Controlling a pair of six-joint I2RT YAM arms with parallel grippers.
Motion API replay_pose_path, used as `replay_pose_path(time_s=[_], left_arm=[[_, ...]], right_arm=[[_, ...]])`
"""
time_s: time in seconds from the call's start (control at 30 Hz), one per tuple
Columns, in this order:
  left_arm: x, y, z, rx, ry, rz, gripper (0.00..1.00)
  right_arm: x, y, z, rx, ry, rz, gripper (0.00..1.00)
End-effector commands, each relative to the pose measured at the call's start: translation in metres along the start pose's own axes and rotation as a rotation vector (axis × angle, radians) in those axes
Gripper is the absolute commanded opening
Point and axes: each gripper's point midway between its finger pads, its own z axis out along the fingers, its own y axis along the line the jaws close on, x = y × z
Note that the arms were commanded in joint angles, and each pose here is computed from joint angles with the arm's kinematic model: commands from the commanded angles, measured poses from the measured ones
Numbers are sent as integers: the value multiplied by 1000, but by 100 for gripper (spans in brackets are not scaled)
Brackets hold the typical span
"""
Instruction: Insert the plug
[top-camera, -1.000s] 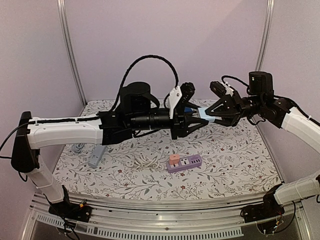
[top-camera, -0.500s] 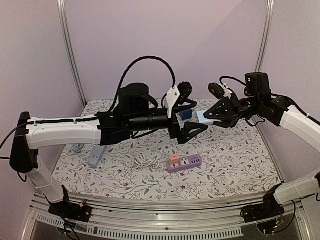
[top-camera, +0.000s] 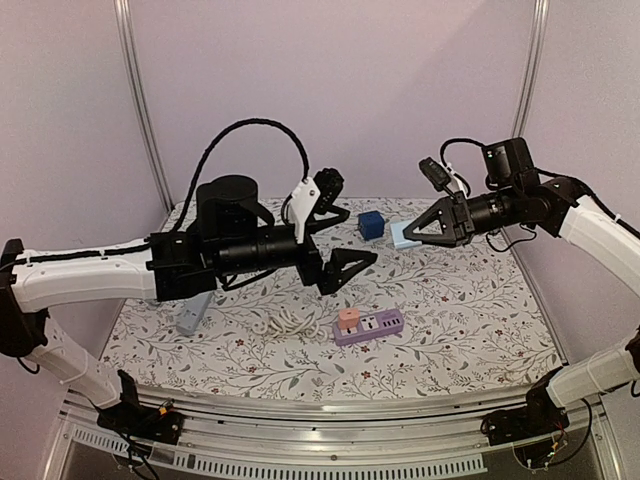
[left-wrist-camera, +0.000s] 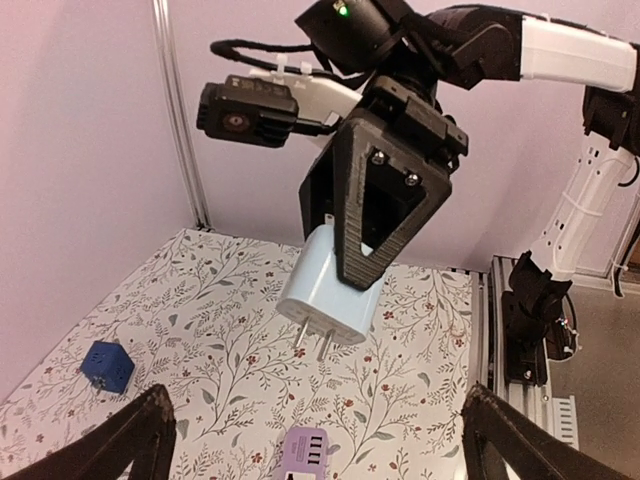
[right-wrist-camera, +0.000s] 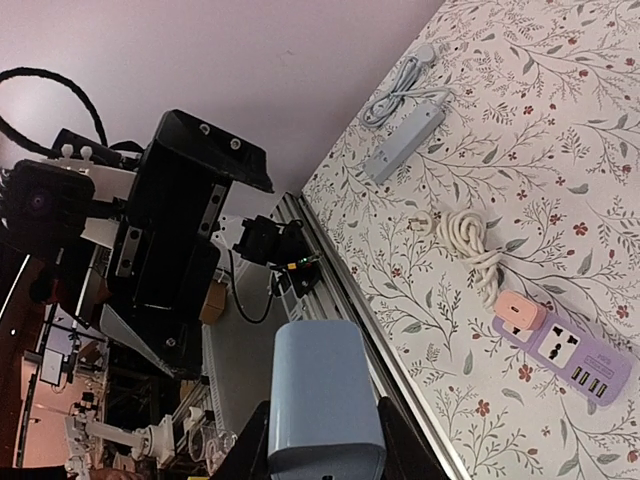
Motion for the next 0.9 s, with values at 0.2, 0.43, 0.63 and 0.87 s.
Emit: replay_pose_path(time_s=[0.2,0.43,0.63,0.87], left_arm=[[68,26,-29,-159,316,-40,93],[98,33,-45,-222,439,-75,89],[108,36,-52,-250,499,-84,87],[116,38,-57,-261,546,-60,87]], right_arm=[[-10,-8,-16,164,-74,-393,0],[-9,-25,-25,303,-70,-569,0],[-7,-34,-25,351,-52,-691,0],[-9,-55,-18,448,-7,-804,0]])
